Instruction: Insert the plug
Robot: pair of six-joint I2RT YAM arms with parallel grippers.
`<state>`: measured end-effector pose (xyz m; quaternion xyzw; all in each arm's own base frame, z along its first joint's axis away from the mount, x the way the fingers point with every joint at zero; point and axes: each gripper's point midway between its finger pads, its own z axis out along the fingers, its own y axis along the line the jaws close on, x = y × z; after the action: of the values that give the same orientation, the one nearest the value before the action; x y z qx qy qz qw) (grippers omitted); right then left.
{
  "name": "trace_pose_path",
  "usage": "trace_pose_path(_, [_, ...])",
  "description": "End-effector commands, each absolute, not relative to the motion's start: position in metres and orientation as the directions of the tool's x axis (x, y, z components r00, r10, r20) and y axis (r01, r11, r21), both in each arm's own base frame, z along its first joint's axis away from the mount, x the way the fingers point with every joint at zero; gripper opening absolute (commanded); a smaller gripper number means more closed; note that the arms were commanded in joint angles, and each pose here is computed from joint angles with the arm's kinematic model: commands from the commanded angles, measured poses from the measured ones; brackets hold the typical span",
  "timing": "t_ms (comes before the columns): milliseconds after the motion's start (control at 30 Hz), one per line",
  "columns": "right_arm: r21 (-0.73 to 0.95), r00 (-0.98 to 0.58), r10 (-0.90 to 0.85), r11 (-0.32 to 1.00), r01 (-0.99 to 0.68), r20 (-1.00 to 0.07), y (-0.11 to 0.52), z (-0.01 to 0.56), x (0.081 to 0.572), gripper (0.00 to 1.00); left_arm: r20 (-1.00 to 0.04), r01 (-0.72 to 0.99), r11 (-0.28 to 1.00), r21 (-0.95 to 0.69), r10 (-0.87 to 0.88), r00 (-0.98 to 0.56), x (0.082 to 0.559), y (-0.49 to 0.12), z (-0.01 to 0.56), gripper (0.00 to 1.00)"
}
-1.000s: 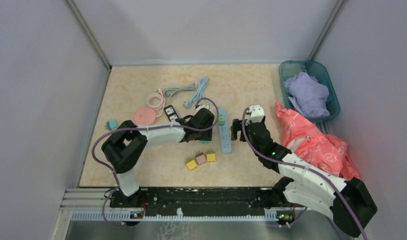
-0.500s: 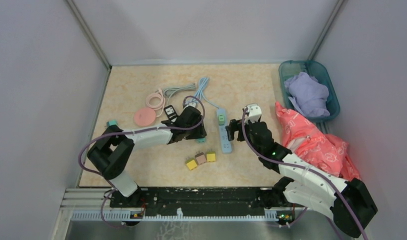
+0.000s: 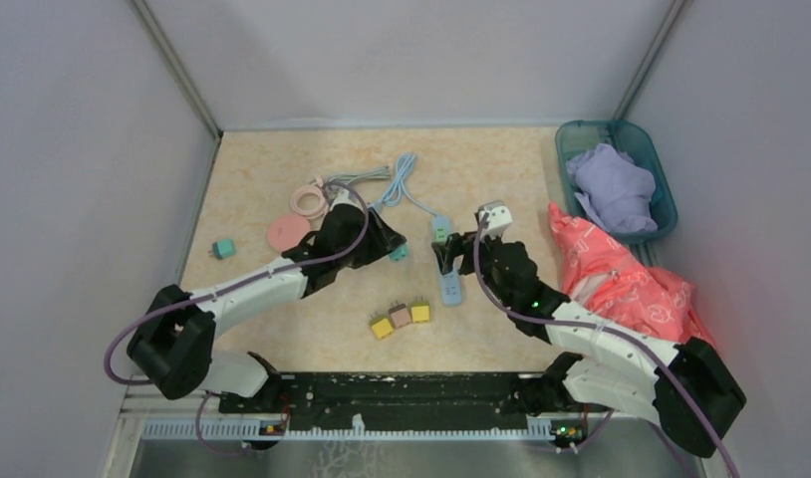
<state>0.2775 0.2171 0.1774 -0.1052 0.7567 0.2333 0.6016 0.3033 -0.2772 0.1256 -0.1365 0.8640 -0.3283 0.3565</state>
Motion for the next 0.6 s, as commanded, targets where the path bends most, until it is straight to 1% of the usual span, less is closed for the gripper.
trace_pose_path(0, [0.295, -0.132, 0.265, 0.819, -0.492, -0.955, 0.238, 0.227, 0.281, 0.79, -0.452, -0.045, 0.616, -0.786, -0.624, -0.637, 0.314, -0.28, 0.163, 0.3])
trace_pose_path(133, [0.316, -0.114, 0.301, 0.798, -0.513, -0.947, 0.251, 0.234, 0.278, 0.79, -0.383, -0.094, 0.529, -0.843, -0.714, -0.586, 0.317, -0.275, 0.179, 0.27])
trace_pose_path(300, [0.347, -0.086, 0.357, 0.778, -0.523, -0.93, 0.26, 0.241, 0.275, 0.78, -0.294, -0.097, 0.408, -0.908, -0.784, -0.546, 0.316, -0.274, 0.196, 0.25])
trace_pose_path(467, [0.37, -0.065, 0.405, 0.742, -0.559, -0.912, 0.272, 0.252, 0.274, 0.78, -0.247, -0.098, 0.343, -0.934, -0.821, -0.515, 0.319, -0.272, 0.209, 0.24])
trace_pose_path(567, [0.382, -0.075, 0.416, 0.73, -0.567, -0.906, 0.282, 0.251, 0.276, 0.77, -0.196, -0.117, 0.292, -0.949, -0.841, -0.505, 0.32, -0.273, 0.213, 0.24])
